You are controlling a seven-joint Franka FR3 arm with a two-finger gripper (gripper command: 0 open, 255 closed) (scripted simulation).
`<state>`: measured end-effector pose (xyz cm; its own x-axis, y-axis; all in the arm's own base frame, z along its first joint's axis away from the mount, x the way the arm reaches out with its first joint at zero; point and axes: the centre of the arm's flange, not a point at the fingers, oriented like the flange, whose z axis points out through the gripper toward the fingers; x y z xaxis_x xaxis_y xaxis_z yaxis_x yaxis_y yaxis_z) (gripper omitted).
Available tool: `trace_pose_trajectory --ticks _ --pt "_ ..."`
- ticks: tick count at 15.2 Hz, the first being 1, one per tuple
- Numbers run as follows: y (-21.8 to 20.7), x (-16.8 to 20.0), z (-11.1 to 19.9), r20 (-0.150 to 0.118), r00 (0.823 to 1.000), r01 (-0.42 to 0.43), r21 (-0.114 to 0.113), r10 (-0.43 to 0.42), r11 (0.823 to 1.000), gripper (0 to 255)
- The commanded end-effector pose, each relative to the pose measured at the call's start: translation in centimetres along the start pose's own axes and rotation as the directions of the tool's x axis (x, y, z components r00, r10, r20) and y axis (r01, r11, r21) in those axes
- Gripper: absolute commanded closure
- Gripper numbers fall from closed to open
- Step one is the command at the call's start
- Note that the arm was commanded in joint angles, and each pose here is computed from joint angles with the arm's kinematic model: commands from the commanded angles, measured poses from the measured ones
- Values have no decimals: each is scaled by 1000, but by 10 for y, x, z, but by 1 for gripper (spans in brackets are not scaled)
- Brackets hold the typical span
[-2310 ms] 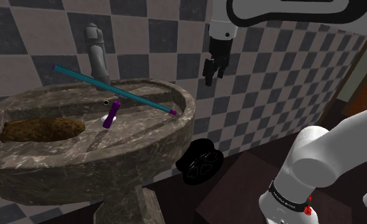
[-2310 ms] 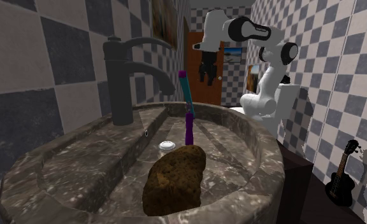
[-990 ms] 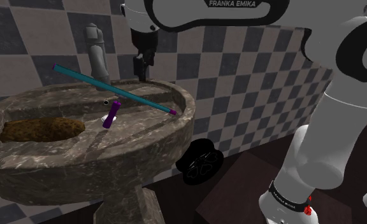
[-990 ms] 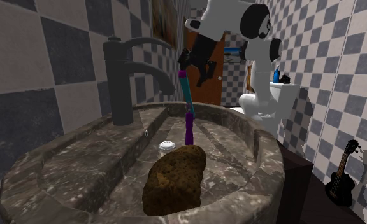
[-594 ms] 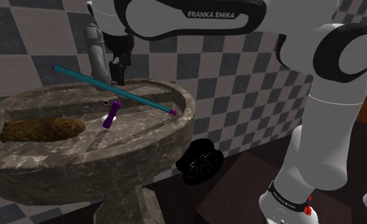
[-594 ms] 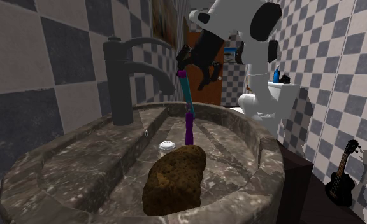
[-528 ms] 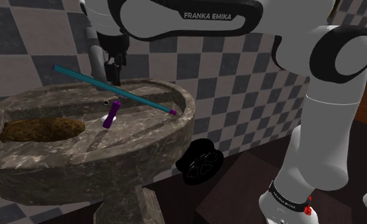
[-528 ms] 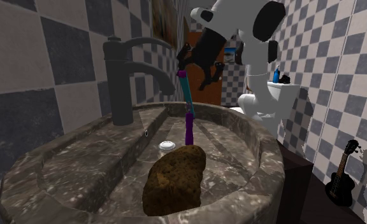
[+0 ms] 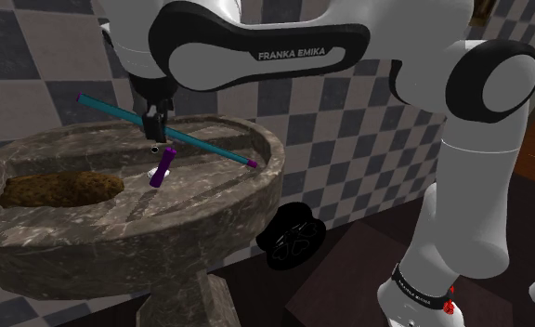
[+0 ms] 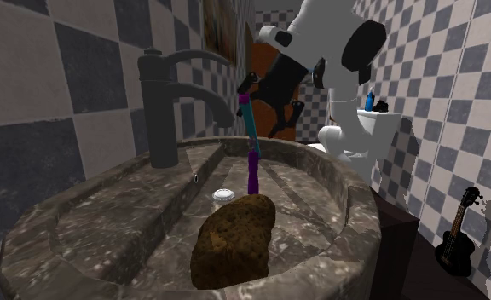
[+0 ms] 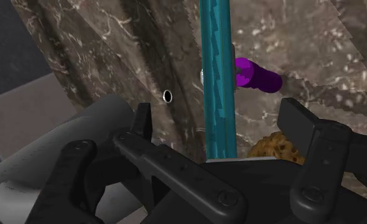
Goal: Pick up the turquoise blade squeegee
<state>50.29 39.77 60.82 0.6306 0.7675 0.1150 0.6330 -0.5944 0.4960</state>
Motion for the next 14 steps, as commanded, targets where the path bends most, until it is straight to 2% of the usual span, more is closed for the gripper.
trace_pose_trajectory --ticks 1,3,4,14 --pt "-5 0 8 -1 1000 0 0 0 1000 0" --pt "-5 0 8 -1 1000 0 0 0 1000 0" --pt "-5 0 8 -1 1000 0 0 0 1000 255" --pt "-2 1 3 -1 1000 0 0 0 1000 255"
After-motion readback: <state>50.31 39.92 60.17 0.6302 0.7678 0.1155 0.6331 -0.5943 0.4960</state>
